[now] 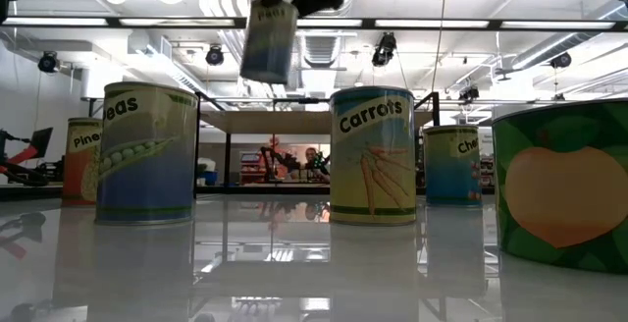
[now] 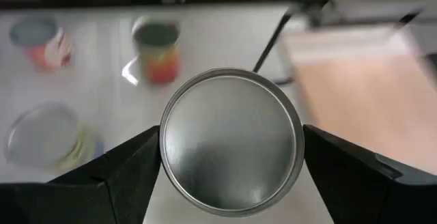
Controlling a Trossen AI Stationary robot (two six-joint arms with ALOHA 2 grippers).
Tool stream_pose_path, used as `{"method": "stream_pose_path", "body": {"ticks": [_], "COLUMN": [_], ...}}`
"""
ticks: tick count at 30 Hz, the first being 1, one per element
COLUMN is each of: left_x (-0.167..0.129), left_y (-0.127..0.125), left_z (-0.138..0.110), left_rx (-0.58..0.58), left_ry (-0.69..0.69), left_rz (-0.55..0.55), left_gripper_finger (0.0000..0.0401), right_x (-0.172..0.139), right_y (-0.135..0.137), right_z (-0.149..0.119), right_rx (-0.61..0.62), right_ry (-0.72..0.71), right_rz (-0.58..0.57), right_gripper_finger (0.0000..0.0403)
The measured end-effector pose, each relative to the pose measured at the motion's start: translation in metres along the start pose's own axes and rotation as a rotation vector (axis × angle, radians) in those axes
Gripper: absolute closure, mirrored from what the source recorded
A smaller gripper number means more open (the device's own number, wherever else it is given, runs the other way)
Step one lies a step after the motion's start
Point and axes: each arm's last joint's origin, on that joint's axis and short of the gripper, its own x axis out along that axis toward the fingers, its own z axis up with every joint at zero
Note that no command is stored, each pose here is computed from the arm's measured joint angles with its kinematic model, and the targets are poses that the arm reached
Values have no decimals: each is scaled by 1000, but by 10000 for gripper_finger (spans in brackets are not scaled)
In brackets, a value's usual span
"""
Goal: Pick and place cans onto a shelf
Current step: Put the top large canned peas on the shelf
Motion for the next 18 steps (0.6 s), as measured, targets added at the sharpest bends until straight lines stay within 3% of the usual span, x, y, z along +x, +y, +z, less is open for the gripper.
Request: {"method": "stream_pose_path", "body": {"ticks": [5,8,18], "left_x": [0,0,0], "left_y": [0,0,0], "left_z": [0,0,0], "left_rx": [0,0,4], "left_ry": [-1,-1,-3], "left_rz": [0,0,1], "left_gripper_finger": [362,362,362], "right_x": [-2,4,38], "right_y": [-35,-56,-113], "right_z": [18,23,20], "right_rx": [-24,-17,19], "right_ry": [-66,-79,-56], "right_rz": [-51,-26,-44], "right_gripper_finger": [79,79,79]}}
